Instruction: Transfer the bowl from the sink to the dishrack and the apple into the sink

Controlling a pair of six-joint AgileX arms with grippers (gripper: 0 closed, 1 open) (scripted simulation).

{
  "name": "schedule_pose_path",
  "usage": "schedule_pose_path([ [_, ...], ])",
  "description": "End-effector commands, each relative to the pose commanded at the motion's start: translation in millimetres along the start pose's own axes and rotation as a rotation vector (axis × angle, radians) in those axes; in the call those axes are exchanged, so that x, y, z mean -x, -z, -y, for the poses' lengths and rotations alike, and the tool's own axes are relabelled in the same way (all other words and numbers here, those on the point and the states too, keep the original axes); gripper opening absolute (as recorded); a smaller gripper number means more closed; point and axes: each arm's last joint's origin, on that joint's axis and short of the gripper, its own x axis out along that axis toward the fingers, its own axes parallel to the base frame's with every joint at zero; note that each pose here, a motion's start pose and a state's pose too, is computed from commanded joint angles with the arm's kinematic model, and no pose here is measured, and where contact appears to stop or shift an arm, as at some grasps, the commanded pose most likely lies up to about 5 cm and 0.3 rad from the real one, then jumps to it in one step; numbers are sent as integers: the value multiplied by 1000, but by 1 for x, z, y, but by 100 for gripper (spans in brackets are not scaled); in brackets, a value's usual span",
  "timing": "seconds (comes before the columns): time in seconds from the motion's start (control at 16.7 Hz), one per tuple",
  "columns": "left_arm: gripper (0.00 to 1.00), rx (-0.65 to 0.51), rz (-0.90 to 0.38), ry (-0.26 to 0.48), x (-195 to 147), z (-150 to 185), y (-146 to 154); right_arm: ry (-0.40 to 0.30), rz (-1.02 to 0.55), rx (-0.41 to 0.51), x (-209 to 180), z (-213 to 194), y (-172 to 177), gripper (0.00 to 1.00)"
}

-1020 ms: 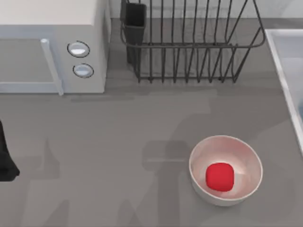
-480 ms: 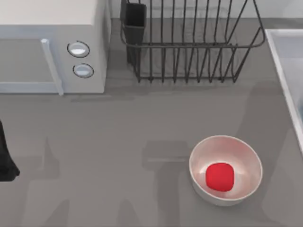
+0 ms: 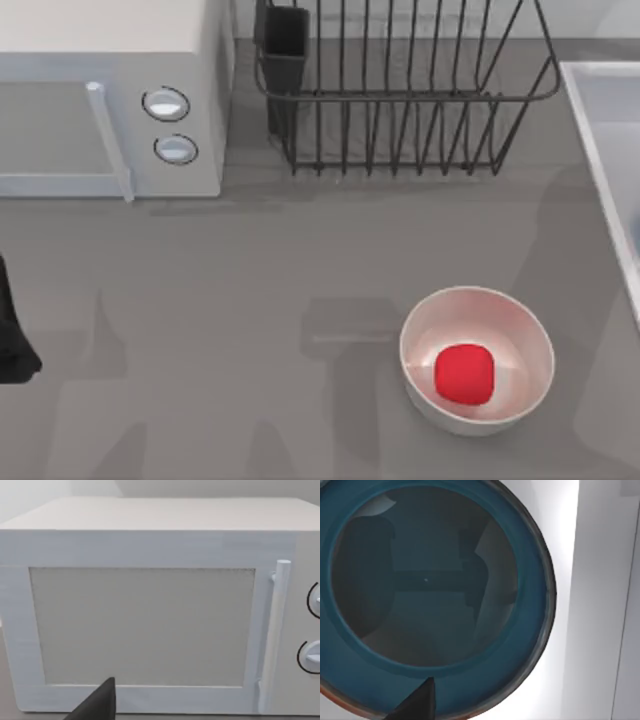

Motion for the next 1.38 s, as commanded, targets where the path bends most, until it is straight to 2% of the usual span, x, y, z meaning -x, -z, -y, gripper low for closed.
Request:
schedule_pose_path([
  [0.24, 100, 0, 0, 0, 0, 0, 0, 0, 0, 1, -14, -1, -2, 100],
  [0.66, 100, 0, 0, 0, 0, 0, 0, 0, 0, 0, -94, 0, -1, 100],
  [0.96, 100, 0, 0, 0, 0, 0, 0, 0, 0, 0, -100, 0, 0, 100],
  [1.38, 100, 0, 0, 0, 0, 0, 0, 0, 0, 0, -100, 0, 0, 47],
])
